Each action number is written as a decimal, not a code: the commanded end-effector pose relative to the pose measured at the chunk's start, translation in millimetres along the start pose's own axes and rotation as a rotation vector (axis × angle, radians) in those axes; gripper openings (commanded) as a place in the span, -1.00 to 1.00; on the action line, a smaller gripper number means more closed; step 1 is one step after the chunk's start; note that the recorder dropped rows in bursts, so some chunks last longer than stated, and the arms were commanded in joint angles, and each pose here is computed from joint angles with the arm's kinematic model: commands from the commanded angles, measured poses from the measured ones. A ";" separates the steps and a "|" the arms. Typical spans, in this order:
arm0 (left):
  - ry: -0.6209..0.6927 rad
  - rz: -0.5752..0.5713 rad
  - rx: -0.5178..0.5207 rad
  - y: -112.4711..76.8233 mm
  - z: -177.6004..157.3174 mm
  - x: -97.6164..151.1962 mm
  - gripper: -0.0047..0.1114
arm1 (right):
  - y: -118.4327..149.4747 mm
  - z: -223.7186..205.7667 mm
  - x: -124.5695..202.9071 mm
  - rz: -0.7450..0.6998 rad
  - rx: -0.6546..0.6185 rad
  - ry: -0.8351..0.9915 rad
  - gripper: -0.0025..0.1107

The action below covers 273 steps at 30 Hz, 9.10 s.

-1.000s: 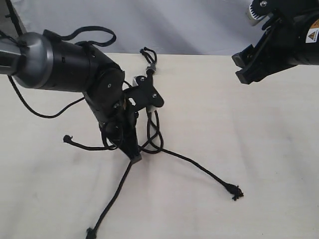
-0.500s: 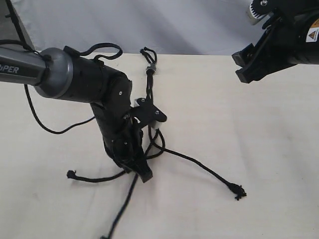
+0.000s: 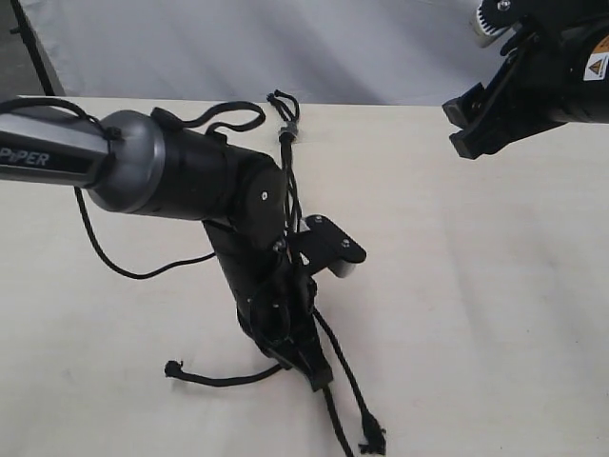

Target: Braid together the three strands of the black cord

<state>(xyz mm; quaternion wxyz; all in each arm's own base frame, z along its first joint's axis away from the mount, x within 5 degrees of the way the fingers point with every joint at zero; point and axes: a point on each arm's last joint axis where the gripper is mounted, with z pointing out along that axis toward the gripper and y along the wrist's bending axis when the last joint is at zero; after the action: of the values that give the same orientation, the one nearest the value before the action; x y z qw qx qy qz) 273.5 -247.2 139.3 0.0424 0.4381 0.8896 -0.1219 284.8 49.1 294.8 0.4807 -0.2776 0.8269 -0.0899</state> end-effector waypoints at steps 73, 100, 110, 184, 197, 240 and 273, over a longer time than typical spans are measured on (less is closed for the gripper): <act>-0.625 -0.435 -0.590 99.1 -227.5 112.5 -0.92 | 269.3 47.3 43.7 -0.224 -0.543 0.638 -0.03; -0.627 -0.437 -0.587 99.0 -227.5 112.4 -0.92 | 250.4 79.3 11.4 -0.672 -0.431 0.486 -0.96; -0.633 -0.441 -0.583 98.8 -227.6 112.0 -0.92 | 271.8 84.5 31.9 -0.593 -0.493 0.587 -0.96; -0.630 -0.456 -0.566 97.9 -226.6 112.2 -0.92 | 283.7 44.9 10.9 -0.586 -0.271 0.420 -0.80; -0.627 -0.456 -0.565 97.8 -226.5 112.3 -0.92 | 226.3 11.1 -36.4 -0.475 0.063 0.334 0.79; -0.217 -0.309 -0.247 -11.4 -31.2 86.7 -0.91 | 2.6 -13.7 -10.8 0.267 0.105 -0.135 0.79; -0.634 -0.093 -0.352 -35.3 -139.3 87.3 -0.91 | 2.7 -13.7 -10.9 0.269 0.103 -0.137 0.79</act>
<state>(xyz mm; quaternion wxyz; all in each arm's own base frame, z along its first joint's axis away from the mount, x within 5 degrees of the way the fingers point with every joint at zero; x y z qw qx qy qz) 204.7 -174.8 235.8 0.3313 0.3057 0.8868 -0.1019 276.5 57.3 309.8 0.5574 -0.1444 0.8163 -0.0465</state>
